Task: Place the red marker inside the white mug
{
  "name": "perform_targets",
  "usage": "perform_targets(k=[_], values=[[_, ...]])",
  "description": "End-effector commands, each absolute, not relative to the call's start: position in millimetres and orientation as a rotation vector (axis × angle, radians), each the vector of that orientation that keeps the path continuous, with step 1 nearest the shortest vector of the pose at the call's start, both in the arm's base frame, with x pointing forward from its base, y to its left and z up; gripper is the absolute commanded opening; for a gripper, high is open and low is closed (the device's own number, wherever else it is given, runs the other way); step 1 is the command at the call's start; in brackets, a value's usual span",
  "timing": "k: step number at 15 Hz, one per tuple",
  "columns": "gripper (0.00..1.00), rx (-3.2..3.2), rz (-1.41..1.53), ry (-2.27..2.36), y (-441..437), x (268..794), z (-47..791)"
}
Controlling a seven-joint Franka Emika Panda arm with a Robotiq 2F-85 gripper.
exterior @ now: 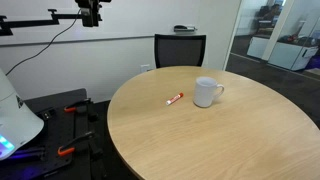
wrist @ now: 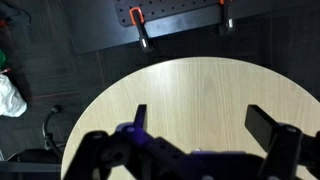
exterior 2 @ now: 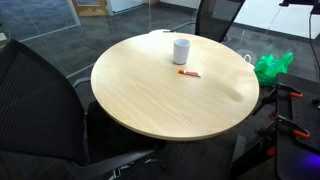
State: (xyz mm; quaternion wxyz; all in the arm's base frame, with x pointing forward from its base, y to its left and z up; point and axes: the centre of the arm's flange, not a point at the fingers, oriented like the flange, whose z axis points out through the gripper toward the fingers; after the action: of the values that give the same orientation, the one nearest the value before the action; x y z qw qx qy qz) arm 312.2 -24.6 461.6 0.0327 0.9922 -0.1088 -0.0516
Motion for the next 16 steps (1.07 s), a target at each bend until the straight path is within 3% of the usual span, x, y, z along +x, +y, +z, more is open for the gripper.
perform_targets(k=[1,10,16], values=[[1.00,3.054,-0.159,-0.335,-25,312,462],[1.00,3.042,-0.122,-0.220,-24,317,464],[1.00,2.989,-0.030,0.019,-27,351,456]])
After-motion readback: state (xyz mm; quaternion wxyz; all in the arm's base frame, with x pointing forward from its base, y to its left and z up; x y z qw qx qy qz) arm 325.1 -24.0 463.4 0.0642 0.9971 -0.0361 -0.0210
